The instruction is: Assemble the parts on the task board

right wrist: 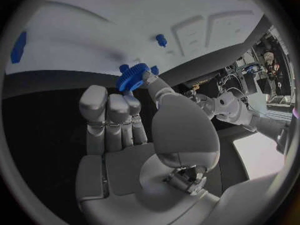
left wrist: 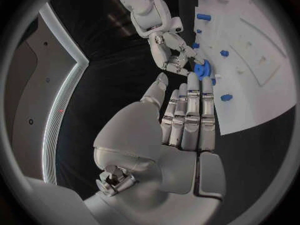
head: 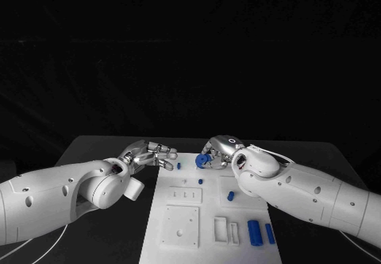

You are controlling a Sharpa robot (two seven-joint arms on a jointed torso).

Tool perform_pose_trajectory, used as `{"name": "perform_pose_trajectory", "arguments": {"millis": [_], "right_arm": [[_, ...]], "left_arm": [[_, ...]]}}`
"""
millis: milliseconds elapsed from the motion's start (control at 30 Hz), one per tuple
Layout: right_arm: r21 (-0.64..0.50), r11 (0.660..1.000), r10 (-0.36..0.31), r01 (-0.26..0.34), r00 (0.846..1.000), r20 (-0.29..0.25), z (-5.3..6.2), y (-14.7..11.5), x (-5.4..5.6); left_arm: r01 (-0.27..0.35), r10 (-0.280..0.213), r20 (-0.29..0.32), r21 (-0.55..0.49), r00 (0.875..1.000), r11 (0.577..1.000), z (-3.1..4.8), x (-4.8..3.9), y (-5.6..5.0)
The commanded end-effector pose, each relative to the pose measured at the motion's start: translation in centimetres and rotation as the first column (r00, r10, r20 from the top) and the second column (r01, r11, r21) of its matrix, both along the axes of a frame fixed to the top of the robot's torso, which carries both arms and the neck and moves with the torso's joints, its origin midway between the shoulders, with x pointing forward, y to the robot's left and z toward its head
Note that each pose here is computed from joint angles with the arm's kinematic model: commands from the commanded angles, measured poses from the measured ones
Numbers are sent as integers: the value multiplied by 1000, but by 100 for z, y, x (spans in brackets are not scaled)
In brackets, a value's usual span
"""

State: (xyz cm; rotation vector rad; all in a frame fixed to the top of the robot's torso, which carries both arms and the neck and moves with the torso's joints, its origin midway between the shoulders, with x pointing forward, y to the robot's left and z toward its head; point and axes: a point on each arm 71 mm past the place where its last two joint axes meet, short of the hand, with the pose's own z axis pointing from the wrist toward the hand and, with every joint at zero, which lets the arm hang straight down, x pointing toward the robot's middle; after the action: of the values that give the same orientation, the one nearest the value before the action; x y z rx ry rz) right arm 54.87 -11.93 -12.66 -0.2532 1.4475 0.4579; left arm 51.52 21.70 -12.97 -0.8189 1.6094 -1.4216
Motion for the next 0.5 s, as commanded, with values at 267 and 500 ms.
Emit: {"name": "perform_pose_trajectory", "arguments": {"millis": [267, 500], "right_arm": [[-18, 1000, 12, -11, 999, 46, -106, 183, -8], [-22, 1000, 5, -4, 999, 42, -164, 210, 19]], "left_arm": [[16, -16, 6, -4, 1000, 1000, 12, -9, -48], [19, -19, 5, -4, 1000, 1000, 11, -10, -58]]}}
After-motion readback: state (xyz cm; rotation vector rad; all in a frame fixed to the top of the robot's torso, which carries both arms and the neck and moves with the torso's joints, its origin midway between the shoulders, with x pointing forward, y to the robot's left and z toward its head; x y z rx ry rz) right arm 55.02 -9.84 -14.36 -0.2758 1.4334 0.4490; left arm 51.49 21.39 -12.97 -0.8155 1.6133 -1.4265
